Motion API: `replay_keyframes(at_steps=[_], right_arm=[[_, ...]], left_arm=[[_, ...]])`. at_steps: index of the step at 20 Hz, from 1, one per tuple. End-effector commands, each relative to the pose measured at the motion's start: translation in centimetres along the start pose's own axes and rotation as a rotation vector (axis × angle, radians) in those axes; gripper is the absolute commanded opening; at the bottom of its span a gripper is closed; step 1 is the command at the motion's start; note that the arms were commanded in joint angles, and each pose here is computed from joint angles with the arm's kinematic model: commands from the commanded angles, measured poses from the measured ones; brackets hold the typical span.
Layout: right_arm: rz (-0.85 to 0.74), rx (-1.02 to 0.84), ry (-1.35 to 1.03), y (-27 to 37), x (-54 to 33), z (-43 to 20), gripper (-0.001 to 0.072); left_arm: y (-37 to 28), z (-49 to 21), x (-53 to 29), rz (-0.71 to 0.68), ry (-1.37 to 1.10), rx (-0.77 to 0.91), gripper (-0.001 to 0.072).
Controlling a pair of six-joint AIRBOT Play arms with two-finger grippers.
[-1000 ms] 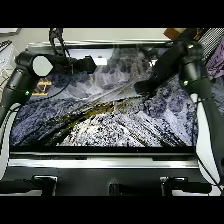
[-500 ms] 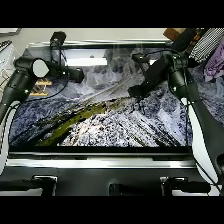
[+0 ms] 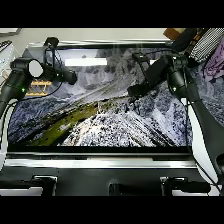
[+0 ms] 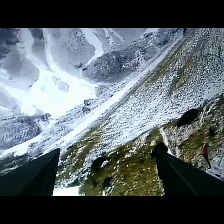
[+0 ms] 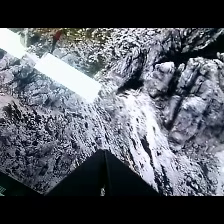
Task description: Fold the clothes and pants, and hang the long-sleeved shirts on hangers.
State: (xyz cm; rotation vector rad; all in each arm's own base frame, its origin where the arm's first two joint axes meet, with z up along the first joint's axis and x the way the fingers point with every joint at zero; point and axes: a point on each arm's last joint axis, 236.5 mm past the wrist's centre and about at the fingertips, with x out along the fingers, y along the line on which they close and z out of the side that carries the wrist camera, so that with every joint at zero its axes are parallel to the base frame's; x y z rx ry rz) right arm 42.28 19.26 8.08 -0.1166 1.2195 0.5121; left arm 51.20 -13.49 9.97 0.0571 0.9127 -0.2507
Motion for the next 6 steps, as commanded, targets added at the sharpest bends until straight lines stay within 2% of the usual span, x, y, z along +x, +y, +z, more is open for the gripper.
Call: replay_keyframes(at_steps=[1,6], right_arm=[[0.000,0.000,-0.002,0.01,0.03,0.06,0.0039],[0.000,0.000,-0.002,0.01,0.03,0.06,0.0039]], left_arm=[[0.22,-0.07,0.05,0.003,0.002,-0.001,0.0684],[0.22,-0.07,0.05,0.003,0.002,-0.001,0.0684]])
